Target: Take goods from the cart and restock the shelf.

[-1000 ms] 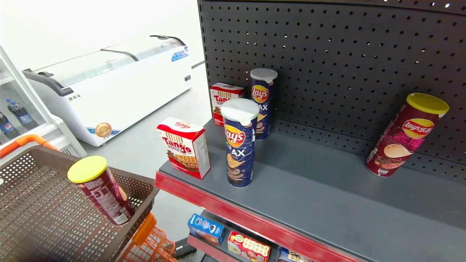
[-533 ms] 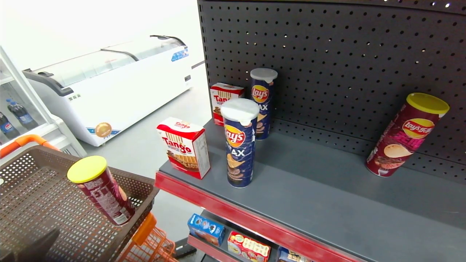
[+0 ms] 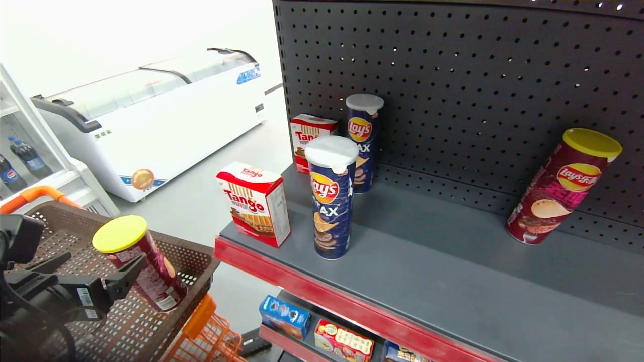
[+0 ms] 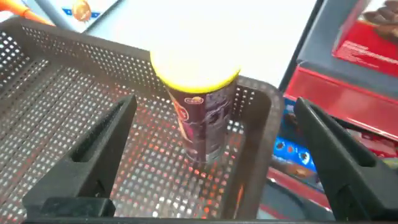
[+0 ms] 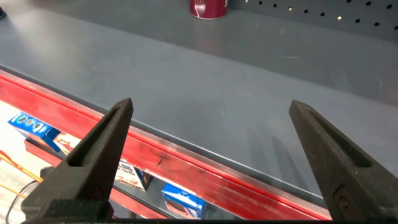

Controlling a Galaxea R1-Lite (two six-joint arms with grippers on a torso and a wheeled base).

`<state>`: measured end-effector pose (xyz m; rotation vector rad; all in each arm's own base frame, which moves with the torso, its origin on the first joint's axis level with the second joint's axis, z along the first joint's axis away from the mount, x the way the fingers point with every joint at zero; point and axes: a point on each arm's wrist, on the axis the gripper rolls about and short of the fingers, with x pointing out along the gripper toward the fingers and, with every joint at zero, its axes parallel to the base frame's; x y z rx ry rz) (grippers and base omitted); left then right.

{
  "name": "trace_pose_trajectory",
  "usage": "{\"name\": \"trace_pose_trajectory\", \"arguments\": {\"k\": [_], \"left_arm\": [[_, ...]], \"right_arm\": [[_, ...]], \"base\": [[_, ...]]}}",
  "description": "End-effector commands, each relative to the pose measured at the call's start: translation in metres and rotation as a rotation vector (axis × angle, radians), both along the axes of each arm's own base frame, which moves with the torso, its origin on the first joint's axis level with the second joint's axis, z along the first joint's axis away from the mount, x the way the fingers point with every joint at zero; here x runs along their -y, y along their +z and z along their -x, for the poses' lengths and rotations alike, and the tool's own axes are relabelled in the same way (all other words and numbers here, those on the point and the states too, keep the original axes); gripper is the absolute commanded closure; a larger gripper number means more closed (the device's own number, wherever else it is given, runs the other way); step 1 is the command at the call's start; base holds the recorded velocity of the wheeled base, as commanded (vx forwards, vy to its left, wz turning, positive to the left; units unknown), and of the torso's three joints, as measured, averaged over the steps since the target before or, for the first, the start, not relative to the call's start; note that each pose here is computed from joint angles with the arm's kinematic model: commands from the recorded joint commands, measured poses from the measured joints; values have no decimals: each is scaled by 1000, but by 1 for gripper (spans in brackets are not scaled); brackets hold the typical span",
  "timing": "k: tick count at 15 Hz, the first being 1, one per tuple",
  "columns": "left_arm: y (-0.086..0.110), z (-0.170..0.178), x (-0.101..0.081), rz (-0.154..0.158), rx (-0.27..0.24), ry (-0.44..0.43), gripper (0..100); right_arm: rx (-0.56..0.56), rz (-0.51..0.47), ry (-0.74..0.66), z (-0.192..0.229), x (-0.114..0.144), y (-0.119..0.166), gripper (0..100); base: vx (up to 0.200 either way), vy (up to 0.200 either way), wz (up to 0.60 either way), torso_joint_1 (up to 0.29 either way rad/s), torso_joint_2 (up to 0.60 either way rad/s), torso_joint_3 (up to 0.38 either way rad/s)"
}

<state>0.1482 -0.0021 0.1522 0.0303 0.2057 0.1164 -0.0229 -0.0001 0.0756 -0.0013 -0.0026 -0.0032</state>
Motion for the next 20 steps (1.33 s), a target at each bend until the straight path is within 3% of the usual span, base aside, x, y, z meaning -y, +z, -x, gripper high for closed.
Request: {"name": "trace_pose_trajectory", "arguments": {"k": [1,3,4,5,14,17,20], "left_arm": [[-25,-7,-5,-7,-46,31,0],[-29,-8,-9,-27,-11,54,0],[-39,-9,-14,-61,-40,82,0],[-46,-12,-16,-67,-71,101,0],[-81,-50,-23,-26,-158,130,0],[-81,-61,-24,-27,-118,131,0],[-83,-69,-25,-25,-116,134,0]], "right_arm": [[-1,0,0,0,0,0,0],[-1,0,0,0,0,0,0],[-1,0,0,0,0,0,0],[-1,0,0,0,0,0,0],[-1,0,0,0,0,0,0],[-1,-1,0,0,0,0,0],[-1,0,0,0,0,0,0]], "base": [[0,0,0,0,0,0],[0,0,0,0,0,0],[0,0,0,0,0,0],[0,0,0,0,0,0],[0,0,0,0,0,0],[0,0,0,0,0,0],[0,0,0,0,0,0]]}}
